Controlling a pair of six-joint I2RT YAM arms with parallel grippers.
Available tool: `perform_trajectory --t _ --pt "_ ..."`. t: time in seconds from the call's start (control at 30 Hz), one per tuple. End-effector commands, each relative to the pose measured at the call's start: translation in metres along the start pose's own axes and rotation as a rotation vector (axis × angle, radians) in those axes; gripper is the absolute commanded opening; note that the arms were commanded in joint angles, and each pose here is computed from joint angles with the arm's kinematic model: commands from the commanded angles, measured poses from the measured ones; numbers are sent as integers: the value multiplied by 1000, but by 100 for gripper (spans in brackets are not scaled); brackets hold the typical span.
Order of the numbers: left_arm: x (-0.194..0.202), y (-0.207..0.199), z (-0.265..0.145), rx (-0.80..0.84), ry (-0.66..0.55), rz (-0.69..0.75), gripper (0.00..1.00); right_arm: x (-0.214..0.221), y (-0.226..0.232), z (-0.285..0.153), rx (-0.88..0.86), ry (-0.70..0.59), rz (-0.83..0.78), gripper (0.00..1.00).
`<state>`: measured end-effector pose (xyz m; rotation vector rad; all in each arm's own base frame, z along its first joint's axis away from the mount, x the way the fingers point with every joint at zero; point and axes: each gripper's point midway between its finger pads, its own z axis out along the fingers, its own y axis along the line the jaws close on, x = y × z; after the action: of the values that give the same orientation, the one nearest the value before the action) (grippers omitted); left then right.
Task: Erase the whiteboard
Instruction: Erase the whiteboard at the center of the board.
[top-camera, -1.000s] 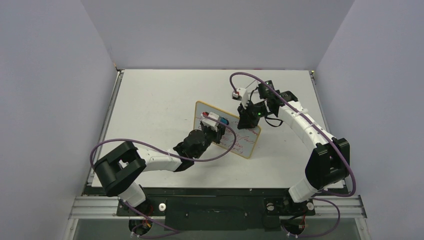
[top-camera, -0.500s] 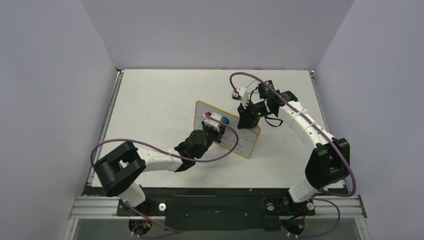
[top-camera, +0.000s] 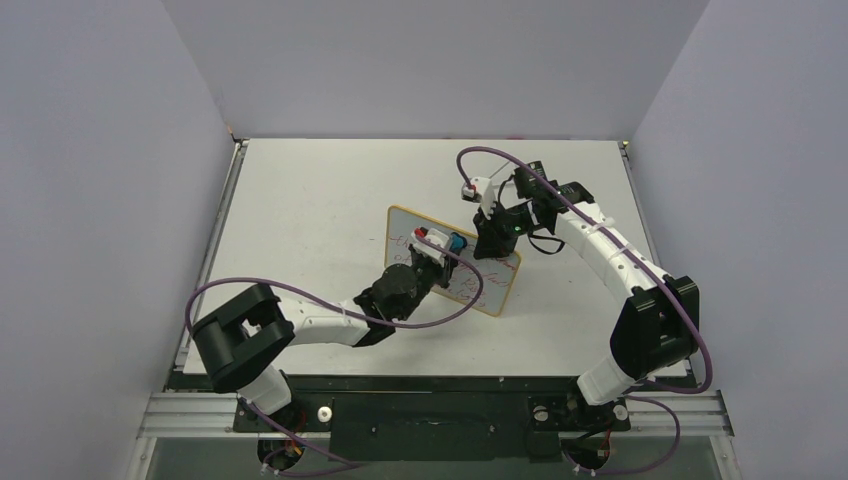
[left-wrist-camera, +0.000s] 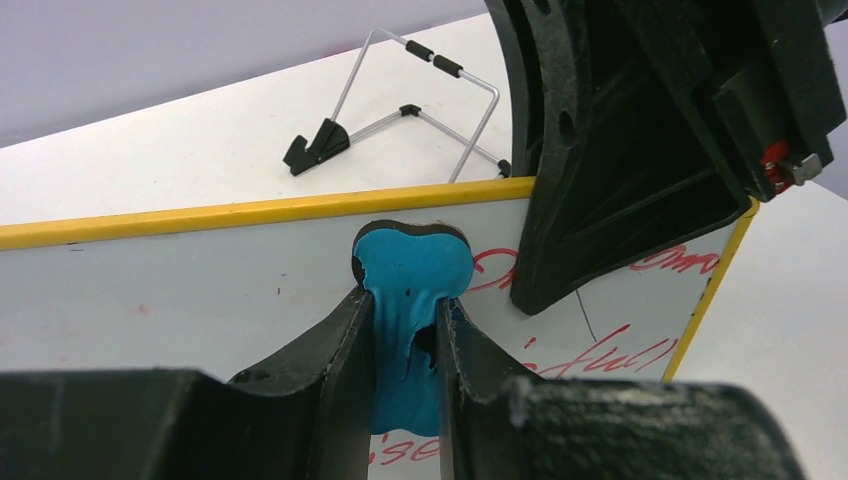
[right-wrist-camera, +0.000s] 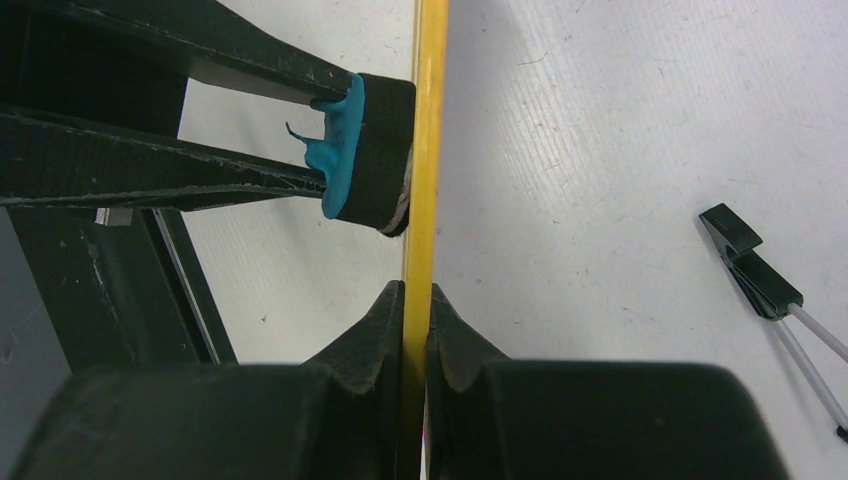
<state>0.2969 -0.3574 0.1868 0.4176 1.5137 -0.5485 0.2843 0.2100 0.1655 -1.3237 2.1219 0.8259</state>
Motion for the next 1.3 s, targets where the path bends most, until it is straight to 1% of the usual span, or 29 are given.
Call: perform_trajectory --t 0.0,0.23,0.43,0.57,0.7,0.87,1.07,1.27 --pt "3 39 6 -165 -2 -2 0 22 3 8 -25 90 -21 0" --pt "33 68 -6 -247 43 -7 0 22 4 8 -27 89 -21 0" --pt "44 87 -13 -298 56 -18 0 22 4 8 -27 90 -20 0" --pt "47 88 -14 -291 58 -36 0 22 4 8 -28 90 -21 0" --pt "49 73 -10 -226 62 -60 0 22 4 9 -29 91 -21 0" --pt "50 36 -5 -132 57 -77 0 22 4 9 -30 93 -22 0" --pt "24 0 4 -49 8 -84 0 22 4 9 -30 91 -24 0" --pt "-9 -6 6 -39 -50 -80 0 23 5 9 -32 93 -24 0"
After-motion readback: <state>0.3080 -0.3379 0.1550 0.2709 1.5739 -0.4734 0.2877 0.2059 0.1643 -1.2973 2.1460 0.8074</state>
